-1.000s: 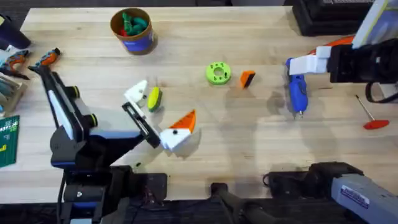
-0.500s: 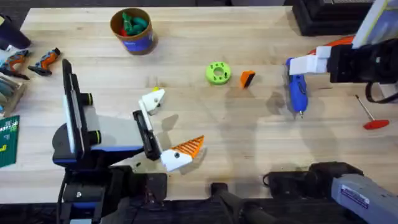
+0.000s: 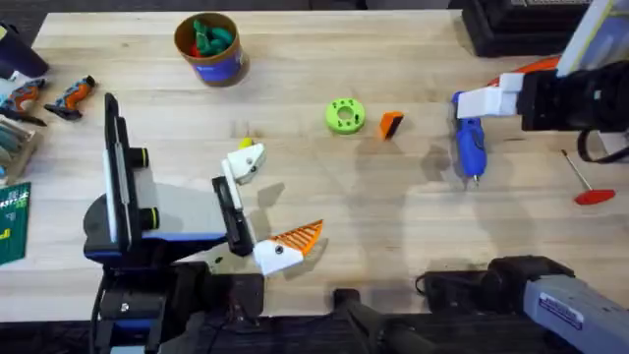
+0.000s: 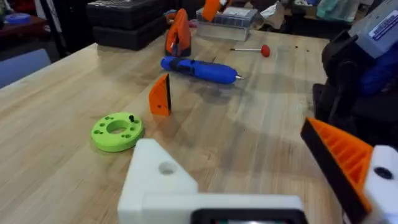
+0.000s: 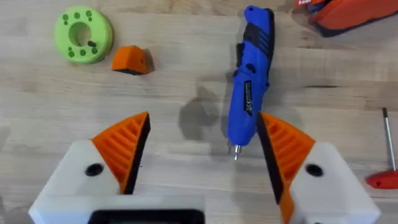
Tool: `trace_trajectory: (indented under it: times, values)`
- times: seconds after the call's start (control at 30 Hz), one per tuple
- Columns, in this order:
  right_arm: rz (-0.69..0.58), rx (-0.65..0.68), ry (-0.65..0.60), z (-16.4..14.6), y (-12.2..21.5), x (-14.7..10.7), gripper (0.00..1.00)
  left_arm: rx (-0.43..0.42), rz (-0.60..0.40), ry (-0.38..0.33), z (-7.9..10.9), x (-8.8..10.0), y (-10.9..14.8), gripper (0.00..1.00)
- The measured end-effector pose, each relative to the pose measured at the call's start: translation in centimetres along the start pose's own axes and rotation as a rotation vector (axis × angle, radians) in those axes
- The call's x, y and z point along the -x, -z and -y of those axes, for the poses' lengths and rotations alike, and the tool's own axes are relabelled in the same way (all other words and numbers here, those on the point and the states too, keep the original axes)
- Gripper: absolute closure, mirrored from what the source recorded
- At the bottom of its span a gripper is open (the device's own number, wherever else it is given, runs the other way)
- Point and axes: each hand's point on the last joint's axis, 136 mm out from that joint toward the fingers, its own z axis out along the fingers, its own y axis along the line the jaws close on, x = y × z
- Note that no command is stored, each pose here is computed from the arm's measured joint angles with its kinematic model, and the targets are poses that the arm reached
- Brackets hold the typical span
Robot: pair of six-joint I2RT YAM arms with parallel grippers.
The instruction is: Pick up the gripper from the table and insert it into the empty holder that is missing its gripper. Then pick up a screw, insert it into the mounting hole, and use the screwdriver to tighten it. Finally, clean up the table by picking up the vegetable and placing it into the bucket.
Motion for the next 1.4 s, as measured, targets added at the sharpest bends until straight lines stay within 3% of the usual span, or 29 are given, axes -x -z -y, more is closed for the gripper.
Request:
trace_trajectory:
  times: [1.4]
  values:
    - [-0.009,0.037,0.007,-0.92,0.04,-0.2,0.009,-0.003,0.0,0.0,0.05,0.0,0.0,0.014]
